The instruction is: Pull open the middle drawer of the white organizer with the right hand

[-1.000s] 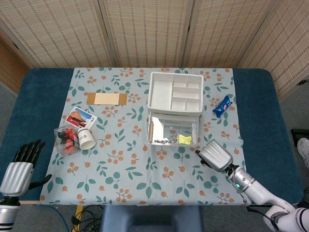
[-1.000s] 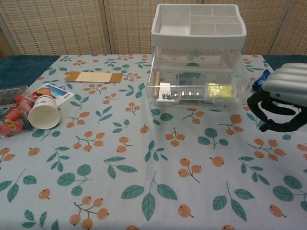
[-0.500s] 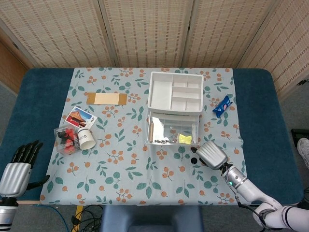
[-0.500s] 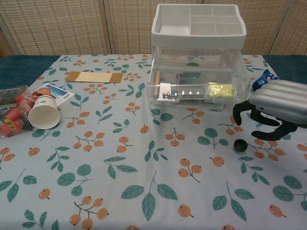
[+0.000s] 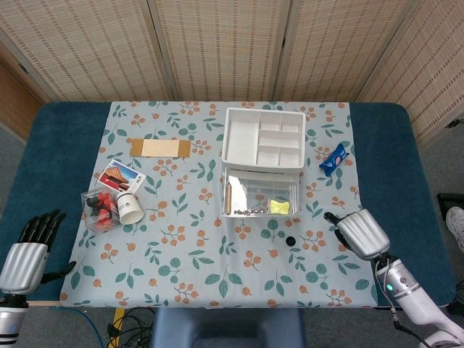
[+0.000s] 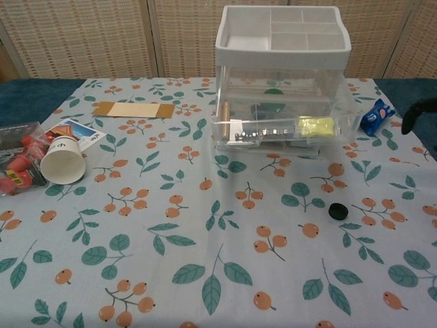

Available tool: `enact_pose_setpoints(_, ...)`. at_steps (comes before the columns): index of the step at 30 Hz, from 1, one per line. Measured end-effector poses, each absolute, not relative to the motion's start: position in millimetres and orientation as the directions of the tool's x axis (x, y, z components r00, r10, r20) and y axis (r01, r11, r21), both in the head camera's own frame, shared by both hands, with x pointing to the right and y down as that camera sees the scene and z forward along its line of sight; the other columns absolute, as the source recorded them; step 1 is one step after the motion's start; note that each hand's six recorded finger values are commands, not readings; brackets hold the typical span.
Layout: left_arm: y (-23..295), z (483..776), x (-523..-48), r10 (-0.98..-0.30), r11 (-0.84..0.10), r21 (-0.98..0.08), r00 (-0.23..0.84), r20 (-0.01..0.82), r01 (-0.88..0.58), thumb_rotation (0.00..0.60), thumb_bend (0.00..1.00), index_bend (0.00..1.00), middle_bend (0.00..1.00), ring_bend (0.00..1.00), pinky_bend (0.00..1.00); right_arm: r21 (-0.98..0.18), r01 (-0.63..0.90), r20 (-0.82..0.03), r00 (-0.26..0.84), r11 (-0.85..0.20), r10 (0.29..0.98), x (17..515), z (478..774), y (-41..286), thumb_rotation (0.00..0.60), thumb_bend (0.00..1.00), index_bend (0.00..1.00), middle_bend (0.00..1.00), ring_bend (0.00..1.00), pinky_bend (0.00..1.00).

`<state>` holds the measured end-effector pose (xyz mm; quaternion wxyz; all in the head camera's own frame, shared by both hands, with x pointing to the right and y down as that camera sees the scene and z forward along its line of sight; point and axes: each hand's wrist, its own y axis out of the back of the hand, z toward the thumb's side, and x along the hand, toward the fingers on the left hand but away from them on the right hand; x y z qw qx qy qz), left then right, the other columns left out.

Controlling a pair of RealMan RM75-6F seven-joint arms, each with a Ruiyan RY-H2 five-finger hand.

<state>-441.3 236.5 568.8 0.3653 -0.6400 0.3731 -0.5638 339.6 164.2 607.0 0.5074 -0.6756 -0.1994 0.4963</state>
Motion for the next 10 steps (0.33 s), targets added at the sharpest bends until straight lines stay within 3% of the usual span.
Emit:
enact_pose_setpoints(3,235.4,569.9,-438.7,-0.889,-0.454,-0.888,0.094,0.448,-0.067,0.6,0.17,0.05,0.06,0.06,0.07,-0.899,-0.191,-0.439,0.376,-0.395,0.816,359.5,586.1,169.3,0.6,0.48,0.31,0.56,0.56,0.74)
enact_pose_setpoints(6,234.9,570.2,-437.1,-0.889,-0.454,-0.889,0.098,0.447,-0.066,0.6,0.17,0.05,0.06,0.06,0.07,-0.906,-0.155,-0.424,0.321,-0.394,0.847,378.0,567.2,178.9,0.6,0.48,0.22,0.37,0.34,0.45)
enact_pose_setpoints(10,234.5,569.9,-435.2,-0.889,-0.453,-0.889,0.103,0.445,-0.066,0.6,0.17,0.05,0.06,0.06,0.07,-0.915,-0.117,-0.404,0.264,-0.386,0.876,394.2,548.5,189.7,0.6,0.48,0.17,0.27,0.21,0.31)
